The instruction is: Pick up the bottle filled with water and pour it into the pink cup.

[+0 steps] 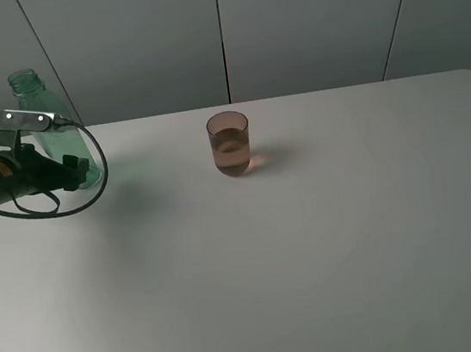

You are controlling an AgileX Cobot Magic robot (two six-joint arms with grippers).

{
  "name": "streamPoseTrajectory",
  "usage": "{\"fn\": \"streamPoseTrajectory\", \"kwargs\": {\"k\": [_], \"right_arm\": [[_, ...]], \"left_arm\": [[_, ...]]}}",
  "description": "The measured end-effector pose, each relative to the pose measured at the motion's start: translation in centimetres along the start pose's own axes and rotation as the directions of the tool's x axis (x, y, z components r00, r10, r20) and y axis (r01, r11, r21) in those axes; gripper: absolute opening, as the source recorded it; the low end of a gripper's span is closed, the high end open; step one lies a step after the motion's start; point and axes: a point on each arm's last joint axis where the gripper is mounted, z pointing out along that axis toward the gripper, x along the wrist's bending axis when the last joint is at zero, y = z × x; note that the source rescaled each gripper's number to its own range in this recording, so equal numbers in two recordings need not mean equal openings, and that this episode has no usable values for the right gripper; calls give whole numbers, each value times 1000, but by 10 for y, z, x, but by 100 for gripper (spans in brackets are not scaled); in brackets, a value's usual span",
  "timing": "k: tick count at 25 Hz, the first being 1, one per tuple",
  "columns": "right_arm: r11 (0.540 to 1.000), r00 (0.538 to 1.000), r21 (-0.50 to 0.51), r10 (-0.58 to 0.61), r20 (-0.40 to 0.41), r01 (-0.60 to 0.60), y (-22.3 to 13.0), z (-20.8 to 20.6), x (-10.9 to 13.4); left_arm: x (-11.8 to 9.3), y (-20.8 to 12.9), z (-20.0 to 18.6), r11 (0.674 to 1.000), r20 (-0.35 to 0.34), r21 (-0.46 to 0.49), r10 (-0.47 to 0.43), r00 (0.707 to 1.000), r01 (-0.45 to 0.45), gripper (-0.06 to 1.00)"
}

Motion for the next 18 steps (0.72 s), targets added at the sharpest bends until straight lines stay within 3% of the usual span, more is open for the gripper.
{"fn": "streamPoseTrajectory", "kwargs": {"k": [8,18], "right_arm": [[1000,1000,0,0,0,0,0,0,0],[1000,1000,0,0,0,0,0,0,0]], "left_arm": [[4,28,-48,997,-28,82,-2,1000,4,100],[8,82,-157,991,-91,64,-114,989,120,100]]}}
